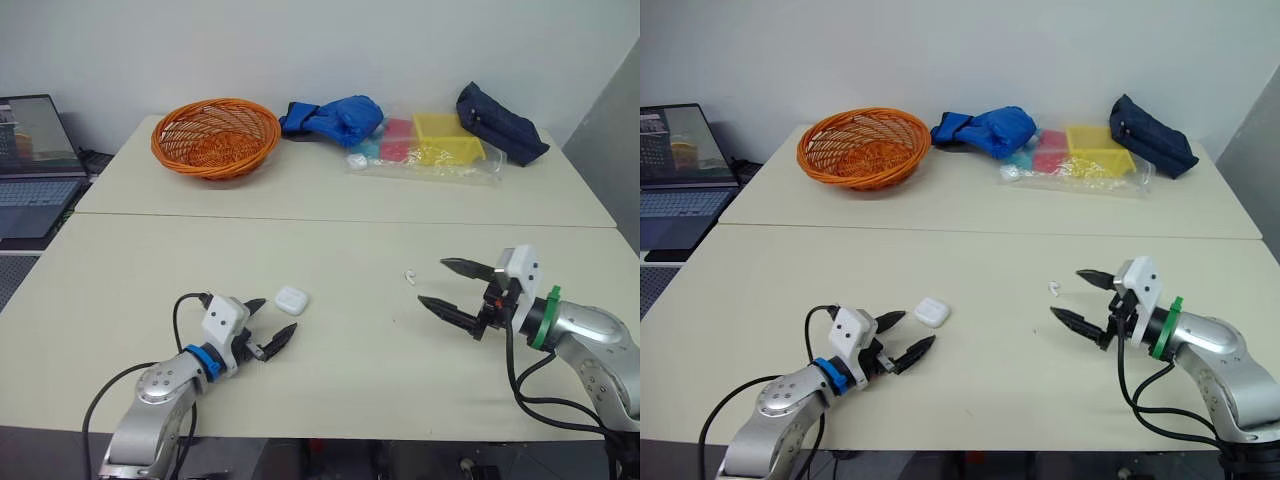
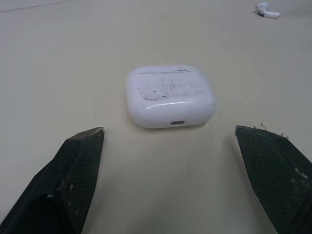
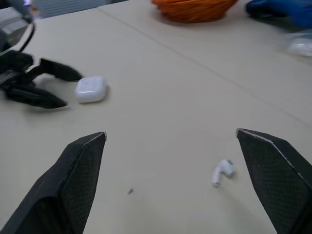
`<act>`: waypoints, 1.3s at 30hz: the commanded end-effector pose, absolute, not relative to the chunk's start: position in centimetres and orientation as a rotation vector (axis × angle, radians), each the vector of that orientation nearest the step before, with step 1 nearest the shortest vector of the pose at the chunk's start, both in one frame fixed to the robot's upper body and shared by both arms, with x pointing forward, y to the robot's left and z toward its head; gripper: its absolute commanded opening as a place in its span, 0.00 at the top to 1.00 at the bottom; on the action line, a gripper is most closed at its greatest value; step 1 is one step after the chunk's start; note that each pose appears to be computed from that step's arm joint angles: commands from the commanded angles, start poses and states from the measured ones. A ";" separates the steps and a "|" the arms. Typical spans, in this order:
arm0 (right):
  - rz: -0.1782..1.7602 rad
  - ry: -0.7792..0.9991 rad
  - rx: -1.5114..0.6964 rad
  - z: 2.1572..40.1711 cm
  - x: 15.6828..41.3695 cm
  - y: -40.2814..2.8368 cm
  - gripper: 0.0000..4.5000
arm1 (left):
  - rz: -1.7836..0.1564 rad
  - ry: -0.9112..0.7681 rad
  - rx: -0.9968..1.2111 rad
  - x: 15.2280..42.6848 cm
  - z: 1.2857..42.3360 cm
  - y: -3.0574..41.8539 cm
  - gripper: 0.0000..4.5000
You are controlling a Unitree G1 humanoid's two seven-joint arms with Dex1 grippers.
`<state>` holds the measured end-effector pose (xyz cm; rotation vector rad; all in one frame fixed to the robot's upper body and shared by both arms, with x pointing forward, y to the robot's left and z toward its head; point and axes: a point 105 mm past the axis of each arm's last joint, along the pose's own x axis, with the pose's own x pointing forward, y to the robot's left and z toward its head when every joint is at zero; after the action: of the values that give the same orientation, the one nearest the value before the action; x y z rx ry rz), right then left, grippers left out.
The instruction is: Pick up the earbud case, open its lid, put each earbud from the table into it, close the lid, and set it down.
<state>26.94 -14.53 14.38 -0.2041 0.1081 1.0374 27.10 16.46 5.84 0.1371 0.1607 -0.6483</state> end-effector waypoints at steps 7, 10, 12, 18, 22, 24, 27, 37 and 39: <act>1.205 0.114 -0.216 15.0 25.8 -11.9 0.00 | -0.604 0.149 0.174 28.8 4.5 14.6 0.01; 1.197 0.116 -0.217 14.9 25.9 -12.0 0.00 | -0.592 0.154 0.161 29.0 4.1 14.4 0.01; 1.193 0.117 -0.218 14.9 25.9 -12.1 0.00 | -0.596 0.152 0.154 29.0 4.0 14.2 0.01; 1.183 0.111 -0.217 15.2 26.0 -12.3 0.00 | -0.623 0.159 0.112 28.2 3.8 12.4 0.01; 1.174 0.111 -0.216 15.1 26.0 -12.4 0.00 | -0.627 0.162 0.103 28.1 3.5 12.1 0.01; 1.171 0.114 -0.220 15.1 26.0 -12.5 0.00 | -0.624 0.160 0.103 28.2 3.5 12.2 0.01; 1.167 0.112 -0.217 15.2 26.0 -12.5 0.00 | -0.642 0.149 0.120 28.3 3.5 12.1 0.14; 1.155 0.107 -0.199 15.1 26.0 -12.4 0.00 | -0.642 0.130 0.160 29.3 3.5 12.9 0.38; 1.146 0.110 -0.202 15.0 26.1 -12.6 0.00 | -0.655 0.124 0.183 29.2 3.7 13.4 0.38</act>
<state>26.24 -12.55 13.93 -0.1835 0.1589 1.1509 29.69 13.27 5.53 0.1789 0.0528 -0.6406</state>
